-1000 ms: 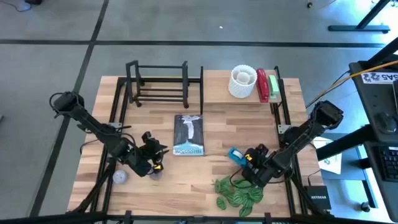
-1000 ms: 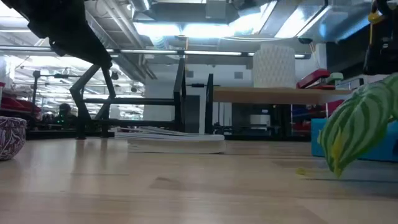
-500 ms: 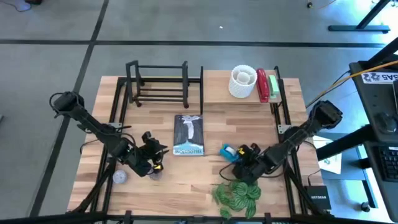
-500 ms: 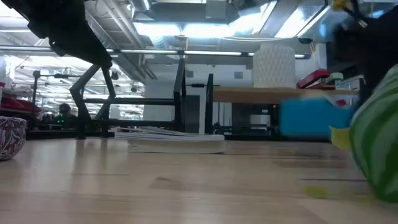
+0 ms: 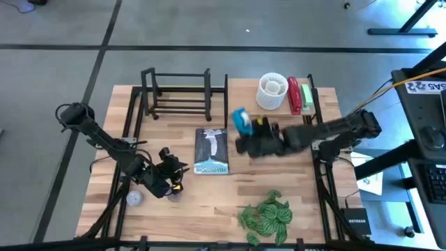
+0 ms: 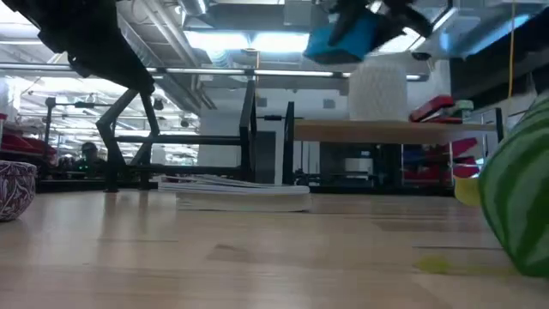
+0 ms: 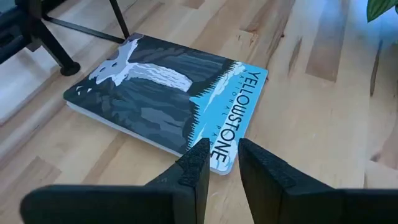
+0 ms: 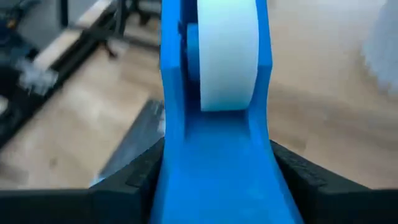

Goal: Stock shelves
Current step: Put the blue tape dispenser on the shelf

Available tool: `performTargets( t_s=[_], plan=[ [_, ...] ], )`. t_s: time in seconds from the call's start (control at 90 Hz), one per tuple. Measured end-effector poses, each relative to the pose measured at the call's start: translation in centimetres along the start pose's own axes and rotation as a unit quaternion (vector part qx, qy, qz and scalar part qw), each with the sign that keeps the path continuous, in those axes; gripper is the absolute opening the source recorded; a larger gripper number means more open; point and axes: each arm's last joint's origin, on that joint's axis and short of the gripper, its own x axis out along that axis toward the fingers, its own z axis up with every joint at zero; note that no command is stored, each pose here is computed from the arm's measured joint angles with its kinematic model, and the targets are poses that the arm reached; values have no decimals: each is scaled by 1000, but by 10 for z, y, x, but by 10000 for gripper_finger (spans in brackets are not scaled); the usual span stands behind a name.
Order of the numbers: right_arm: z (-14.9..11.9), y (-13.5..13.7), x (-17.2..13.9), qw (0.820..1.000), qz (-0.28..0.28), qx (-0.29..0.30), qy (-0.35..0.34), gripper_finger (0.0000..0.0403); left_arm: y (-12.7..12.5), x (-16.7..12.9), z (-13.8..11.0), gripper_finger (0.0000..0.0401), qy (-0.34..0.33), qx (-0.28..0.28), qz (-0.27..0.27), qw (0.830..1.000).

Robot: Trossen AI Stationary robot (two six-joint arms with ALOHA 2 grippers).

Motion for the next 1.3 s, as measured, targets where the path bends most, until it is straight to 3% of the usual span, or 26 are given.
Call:
performTargets(
  t_s=[0.122, 0.3, 0.711, 1.033, 1.3],
  plan=[
    [35, -9, 18, 999, -1, 36, -7, 186, 0, 0, 0, 67, 0, 0, 0, 1000],
    [59, -25, 48, 997, -18, 82, 3, 186, 0, 0, 0, 67, 0, 0, 0, 1000],
    [54, -26, 107, 994, -54, 91, 31, 186, 0, 0, 0, 67, -1, -1, -1, 1000],
    [54, -29, 113, 990, -81, 112, 11, 186, -1, 0, 0, 67, -2, -2, -2, 1000],
    [52, -29, 118, 989, -99, 110, -5, 225, -1, 0, 0, 67, -1, -2, -3, 1000]
  ],
)
